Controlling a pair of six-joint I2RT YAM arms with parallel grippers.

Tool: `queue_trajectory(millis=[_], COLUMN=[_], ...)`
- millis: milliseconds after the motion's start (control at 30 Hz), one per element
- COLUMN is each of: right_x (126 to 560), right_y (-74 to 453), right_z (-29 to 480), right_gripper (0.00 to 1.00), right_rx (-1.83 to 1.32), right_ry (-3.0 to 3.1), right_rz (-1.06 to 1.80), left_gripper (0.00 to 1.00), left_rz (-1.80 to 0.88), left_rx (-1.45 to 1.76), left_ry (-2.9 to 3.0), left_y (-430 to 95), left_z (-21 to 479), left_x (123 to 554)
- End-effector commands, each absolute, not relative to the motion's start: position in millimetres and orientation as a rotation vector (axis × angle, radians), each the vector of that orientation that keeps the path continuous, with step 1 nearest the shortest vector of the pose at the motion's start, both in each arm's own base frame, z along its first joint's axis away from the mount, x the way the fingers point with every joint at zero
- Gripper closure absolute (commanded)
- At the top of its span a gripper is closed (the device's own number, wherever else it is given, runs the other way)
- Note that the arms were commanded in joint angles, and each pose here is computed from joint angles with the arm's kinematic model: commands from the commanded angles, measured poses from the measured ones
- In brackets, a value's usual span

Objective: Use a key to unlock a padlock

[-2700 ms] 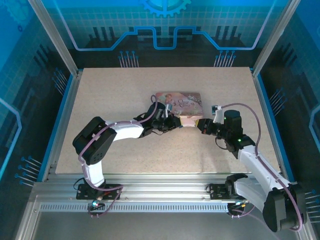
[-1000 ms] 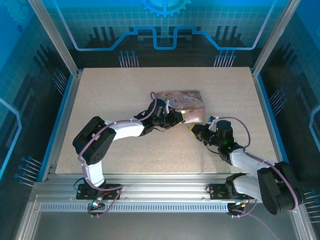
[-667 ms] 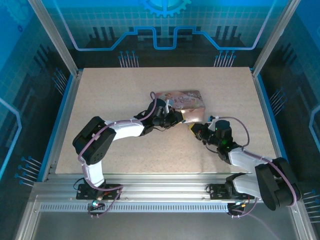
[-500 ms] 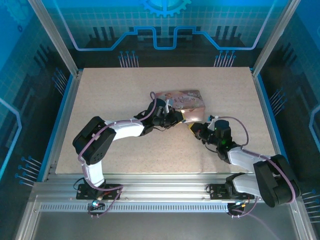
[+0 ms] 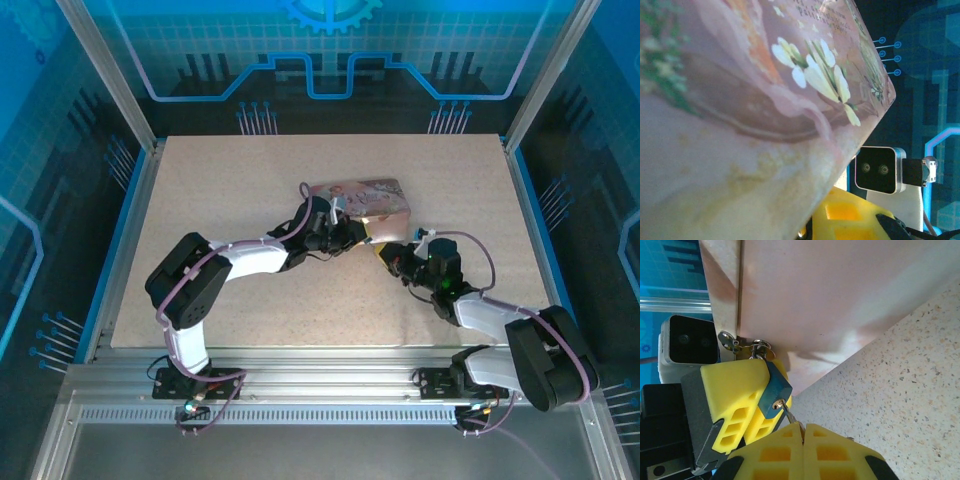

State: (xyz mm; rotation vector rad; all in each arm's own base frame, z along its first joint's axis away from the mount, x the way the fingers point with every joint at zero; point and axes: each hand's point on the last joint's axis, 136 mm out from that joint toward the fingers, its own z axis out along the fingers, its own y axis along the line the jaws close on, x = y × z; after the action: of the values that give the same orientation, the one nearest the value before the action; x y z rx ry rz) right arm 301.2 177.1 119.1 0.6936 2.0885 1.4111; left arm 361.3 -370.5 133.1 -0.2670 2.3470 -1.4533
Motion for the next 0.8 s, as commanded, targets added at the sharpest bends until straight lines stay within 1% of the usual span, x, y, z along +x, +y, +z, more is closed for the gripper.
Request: queue_trajectory(millis=[0, 767], right_x=[310.4, 310.4], right_y=[180.3, 178.0], right_z=[136.9, 143.5], right_gripper=[1.0, 1.0], right_rx=[0.663, 0.663], right_ry=[2.031, 1.997], right_rz=[1.424, 1.43], left_gripper=[0.88, 0.88], left_rz=[-1.539, -1.545], left_rx=[-0.248, -0.249], left_ry=[2.274, 2.286], left_y=[-378.3, -380.8], left_z=[153.3, 147.0], left_x=[368.1, 366.4])
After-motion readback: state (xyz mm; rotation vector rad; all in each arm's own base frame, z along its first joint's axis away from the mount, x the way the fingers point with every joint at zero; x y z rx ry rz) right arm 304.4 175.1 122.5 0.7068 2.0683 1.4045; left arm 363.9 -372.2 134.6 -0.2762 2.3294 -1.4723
